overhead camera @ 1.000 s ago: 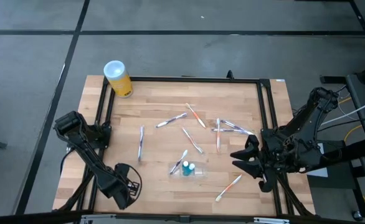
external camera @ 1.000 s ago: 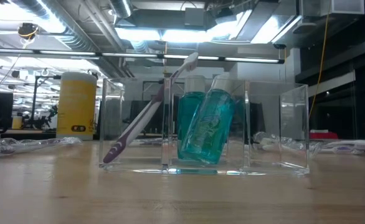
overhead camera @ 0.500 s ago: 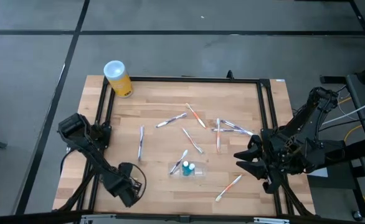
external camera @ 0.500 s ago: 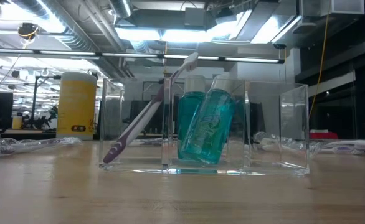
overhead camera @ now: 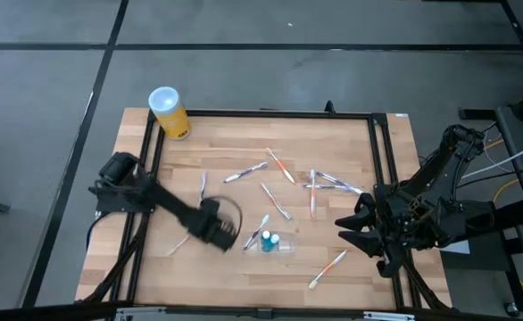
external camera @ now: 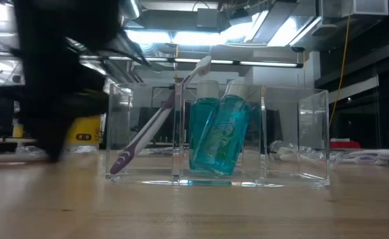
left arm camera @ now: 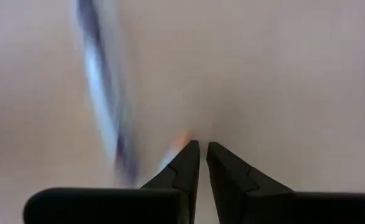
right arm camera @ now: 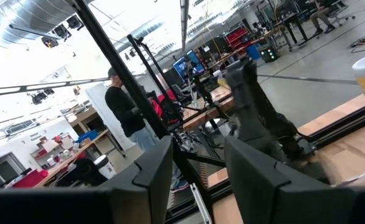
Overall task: Pick & Place toothbrushing station
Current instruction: Put the orange toothbrush into the right section of the transparent organizer
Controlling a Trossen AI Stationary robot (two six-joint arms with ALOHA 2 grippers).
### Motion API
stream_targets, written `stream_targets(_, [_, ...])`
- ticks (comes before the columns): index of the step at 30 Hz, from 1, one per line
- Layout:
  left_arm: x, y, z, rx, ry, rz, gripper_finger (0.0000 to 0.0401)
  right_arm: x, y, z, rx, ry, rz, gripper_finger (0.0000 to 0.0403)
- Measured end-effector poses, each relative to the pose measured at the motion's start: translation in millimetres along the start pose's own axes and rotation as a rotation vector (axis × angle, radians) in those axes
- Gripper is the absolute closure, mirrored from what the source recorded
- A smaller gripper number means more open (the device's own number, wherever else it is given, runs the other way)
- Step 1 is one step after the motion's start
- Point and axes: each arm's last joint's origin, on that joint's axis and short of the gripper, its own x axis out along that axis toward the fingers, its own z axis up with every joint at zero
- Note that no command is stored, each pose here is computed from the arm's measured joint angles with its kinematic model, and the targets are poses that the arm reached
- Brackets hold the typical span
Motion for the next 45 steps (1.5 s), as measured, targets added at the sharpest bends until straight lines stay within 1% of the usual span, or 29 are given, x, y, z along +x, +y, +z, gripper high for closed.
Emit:
stream_targets(2, [6.5, 0.7, 22.9, -0.022, -0.069, 0.029, 0.0368, 0.0, 0.1, 0.0, 0.0, 0.002, 0.004, 0.0254])
stream_targets(4, [4.3, 3.7, 43.1, -0.042, -0.085, 0.03, 0.0368, 0.0, 0.2, -0.1, -0.001, 0.003, 0.007, 0.0254])
stream_targets(7, [-5.6, 10.1, 69.7, -0.046, -0.093, -0.004, 0.0368, 0.0, 0.2, -0.1, -0.01, 0.003, 0.007, 0.0254])
stream_targets(10, [-23.1, 23.1, 94.2, -0.02, -0.117, -0.048, 0.0368, 0.1, 0.2, 0.0, -0.012, 0.002, 0.007, 0.0254])
stream_targets(12, [-35.4, 35.7, 104.2, 0.011, -0.079, -0.067, 0.0368, 0.0, 0.2, 0.0, -0.015, 0.001, 0.006, 0.0254])
stream_targets(15, [-50.3, 58.0, 109.3, 0.058, -0.013, -0.035, 0.0368, 0.1, 0.0, 0.3, -0.018, -0.002, 0.0, 0.0254])
stream_targets(18, [-60.1, 75.4, 102.5, 0.11, 0.041, 0.044, 0.0368, 0.0, 0.1, 0.3, -0.03, -0.002, 0.0, 0.0254])
stream_targets(20, [-63.7, 82.6, 96.5, 0.122, 0.062, 0.103, 0.0368, 0.0, 0.1, 0.4, -0.038, -0.003, 0.0, 0.0254])
stream_targets(24, [-63.2, 81.6, 89.1, 0.136, 0.066, 0.132, 0.0368, 0.0, 0.1, 0.6, -0.043, -0.005, -0.003, 0.0254])
stream_targets(27, [-47.7, 82.3, 81.8, 0.138, 0.11, 0.179, 0.0368, -1.0, 0.9, 0.4, -0.041, -0.003, 0.002, 0.0254])
stream_targets(31, [-20.2, 88.8, 64.0, 0.157, 0.238, 0.21, 0.0368, -3.0, 2.5, 1.0, -0.042, -0.009, 0.003, 0.0254])
stream_targets(34, [-12.6, 91.1, 44.9, 0.181, 0.327, 0.183, 0.0368, -5.7, 4.6, 3.0, -0.042, -0.026, -0.006, 0.0254])
stream_targets(36, [-16.2, 91.8, 31.4, 0.199, 0.356, 0.179, 0.0368, -7.3, 5.7, 4.1, -0.043, -0.035, -0.013, 0.0254])
stream_targets(39, [-26.1, 88.0, 11.7, 0.214, 0.393, 0.132, 0.0367, -9.4, 6.9, 5.3, -0.044, -0.045, -0.025, 0.0254])
stream_targets(42, [-39.9, 79.7, -7.4, 0.228, 0.405, 0.03, 0.0362, -10.7, 7.1, 4.8, -0.046, -0.044, -0.04, 0.0254])
stream_targets(45, [-53.1, 69.8, -22.8, 0.211, 0.392, -0.096, 0.0343, -11.4, 7.5, 4.7, -0.045, -0.044, -0.044, 0.0254])
